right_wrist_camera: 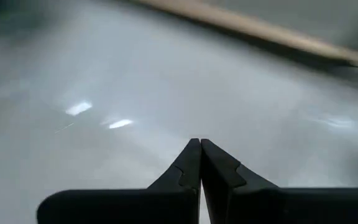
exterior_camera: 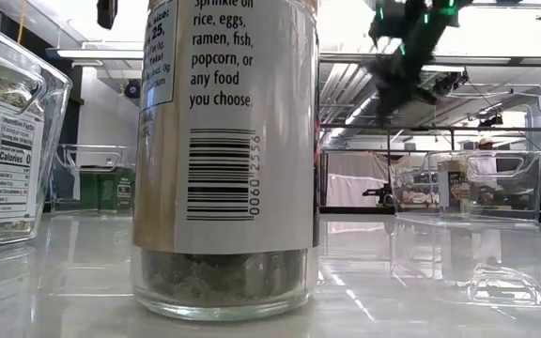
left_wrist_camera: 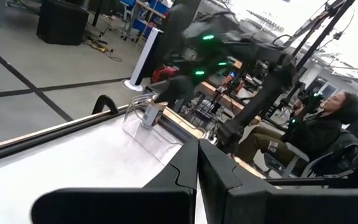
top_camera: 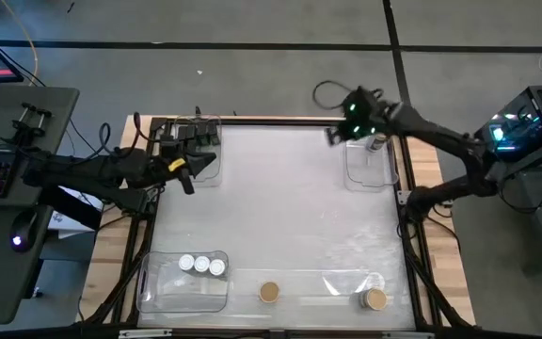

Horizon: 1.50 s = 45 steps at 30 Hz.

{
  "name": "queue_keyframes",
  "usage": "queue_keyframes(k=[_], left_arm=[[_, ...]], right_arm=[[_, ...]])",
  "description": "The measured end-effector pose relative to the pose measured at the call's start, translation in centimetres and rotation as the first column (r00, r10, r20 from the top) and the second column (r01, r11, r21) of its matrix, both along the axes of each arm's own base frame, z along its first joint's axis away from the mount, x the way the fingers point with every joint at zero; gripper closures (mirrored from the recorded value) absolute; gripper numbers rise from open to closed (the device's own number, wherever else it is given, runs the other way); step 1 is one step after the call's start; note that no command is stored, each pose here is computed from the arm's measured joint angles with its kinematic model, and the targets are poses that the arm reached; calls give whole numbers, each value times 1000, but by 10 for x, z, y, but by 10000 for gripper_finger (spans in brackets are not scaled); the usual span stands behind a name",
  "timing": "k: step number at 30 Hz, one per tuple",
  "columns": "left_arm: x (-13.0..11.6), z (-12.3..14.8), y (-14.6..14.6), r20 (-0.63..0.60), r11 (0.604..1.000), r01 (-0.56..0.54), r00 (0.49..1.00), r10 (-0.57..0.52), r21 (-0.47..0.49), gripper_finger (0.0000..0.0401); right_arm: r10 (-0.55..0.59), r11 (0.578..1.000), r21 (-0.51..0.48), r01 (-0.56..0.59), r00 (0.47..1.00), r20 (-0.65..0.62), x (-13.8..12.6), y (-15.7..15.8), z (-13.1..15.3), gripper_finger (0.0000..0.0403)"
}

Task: Sort spices by type
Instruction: Put the bottom right golden seasoning bottle into the top right transparent bin

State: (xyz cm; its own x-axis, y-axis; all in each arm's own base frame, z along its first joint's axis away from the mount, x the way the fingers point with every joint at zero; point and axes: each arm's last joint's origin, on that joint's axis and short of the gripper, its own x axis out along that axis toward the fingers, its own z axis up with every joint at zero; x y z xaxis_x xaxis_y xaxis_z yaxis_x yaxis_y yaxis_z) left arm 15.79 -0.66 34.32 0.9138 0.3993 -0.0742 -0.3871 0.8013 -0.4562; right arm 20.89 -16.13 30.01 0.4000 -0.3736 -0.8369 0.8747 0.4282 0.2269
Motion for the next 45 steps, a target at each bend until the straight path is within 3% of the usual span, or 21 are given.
queue_keyframes(k=[2,4,8,13,17,20,26,31,38,45], left_arm=[[0,-1,0,-11,1000,0,1000,0,1,401],[0,-2,0,-17,1000,1,1000,-1,1,401],[0,-2,-1,-23,1000,31,999,-31,-1,401],[1,-3,-3,-29,996,93,995,-93,-6,401],[1,-3,-3,-29,993,119,992,-119,-9,401],[1,-3,-3,-29,992,125,992,-126,-11,401],[1,-3,-4,-25,991,136,990,-136,-21,401],[1,-3,-4,-24,990,134,991,-135,-31,401],[1,-6,-4,-55,991,129,990,-131,-37,401],[0,-10,-3,-86,994,99,991,-104,-54,401]], right_arm=[[204,978,3,-206,971,126,23,30,9,402],[381,919,12,-394,896,228,44,66,14,402],[510,804,137,-578,790,341,64,141,16,402],[556,696,341,-632,775,300,53,220,9,367],[617,607,513,-607,767,176,26,267,1,297],[675,539,592,-600,727,122,6,295,-1,232],[727,494,629,-601,682,80,-20,327,-2,107],[777,469,599,-648,626,69,-33,343,-4,46],[850,448,570,-689,525,-34,-44,377,-29,34],[836,517,515,-684,533,-131,-39,392,-53,34]])
